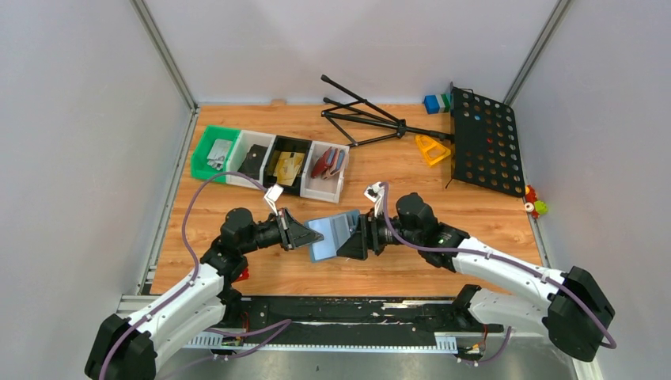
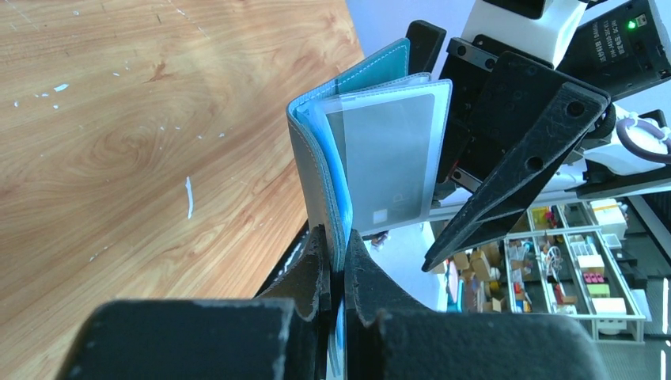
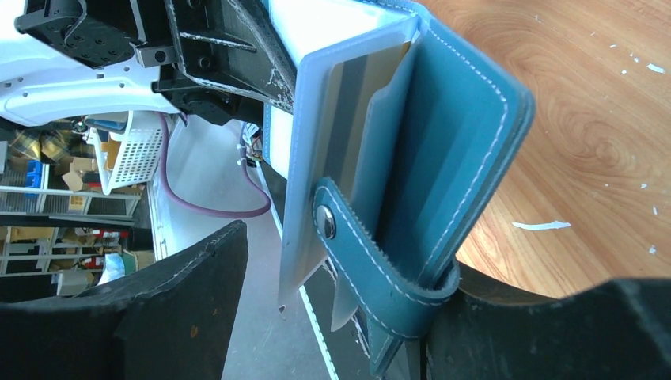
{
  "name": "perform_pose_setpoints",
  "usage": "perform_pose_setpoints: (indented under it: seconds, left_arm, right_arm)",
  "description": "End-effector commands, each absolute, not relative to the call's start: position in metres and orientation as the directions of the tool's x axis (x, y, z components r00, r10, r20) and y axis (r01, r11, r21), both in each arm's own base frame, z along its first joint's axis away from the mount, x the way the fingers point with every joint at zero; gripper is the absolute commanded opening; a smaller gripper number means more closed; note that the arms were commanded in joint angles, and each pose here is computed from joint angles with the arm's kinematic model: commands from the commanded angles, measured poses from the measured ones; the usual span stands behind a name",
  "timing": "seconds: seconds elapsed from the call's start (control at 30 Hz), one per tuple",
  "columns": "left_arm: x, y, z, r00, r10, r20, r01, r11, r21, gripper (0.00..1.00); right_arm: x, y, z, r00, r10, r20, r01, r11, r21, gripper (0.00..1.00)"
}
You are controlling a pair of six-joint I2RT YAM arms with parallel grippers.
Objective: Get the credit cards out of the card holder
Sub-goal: Remove the credit card from the card holder.
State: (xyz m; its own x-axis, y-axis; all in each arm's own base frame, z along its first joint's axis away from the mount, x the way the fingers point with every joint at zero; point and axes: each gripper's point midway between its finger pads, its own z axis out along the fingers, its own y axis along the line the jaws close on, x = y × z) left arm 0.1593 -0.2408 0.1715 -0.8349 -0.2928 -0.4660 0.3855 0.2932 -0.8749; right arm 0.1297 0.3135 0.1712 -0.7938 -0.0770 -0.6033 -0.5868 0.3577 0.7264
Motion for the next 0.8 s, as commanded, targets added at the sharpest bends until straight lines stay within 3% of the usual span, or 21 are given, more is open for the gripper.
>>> perform_pose_setpoints:
  seconds: [0.0,0.17,0.4,0.5,0.57,0.77]
  left_arm:
    - [0.164,-0.244,0.197,-0.794,-0.302,-0.528,0.462,0.267,-0.846,0.0]
    - [0.163,-0.243,0.2,-0.789,-0.309,-0.531,0.469,0.255,-0.846,0.0]
    - [0.16,-0.245,0.205,-0.792,-0.31,-0.526,0.477,0.224,-0.85,0.0]
    - [0.159,-0.244,0.207,-0.789,-0.314,-0.528,0.481,0.219,-0.849,0.0]
    - [0.159,-0.244,0.208,-0.789,-0.314,-0.529,0.481,0.22,-0.849,0.0]
    - [0.161,-0.243,0.204,-0.789,-0.311,-0.53,0.473,0.243,-0.847,0.0]
  right_arm:
    - [0.134,0.316,0.198,-0.742,-0.034,-0.67,-0.642,0.322,0.695,0.66]
    - [0.122,0.313,0.212,-0.729,-0.01,-0.684,-0.666,0.241,0.706,0.66]
    - [0.12,0.315,0.215,-0.739,0.005,-0.674,-0.658,0.209,0.723,0.46]
    - [0.123,0.316,0.21,-0.741,0.0,-0.672,-0.653,0.233,0.721,0.43]
    - [0.126,0.316,0.206,-0.744,-0.012,-0.668,-0.647,0.261,0.716,0.47]
    - [0.137,0.311,0.198,-0.743,-0.025,-0.668,-0.631,0.359,0.688,0.73]
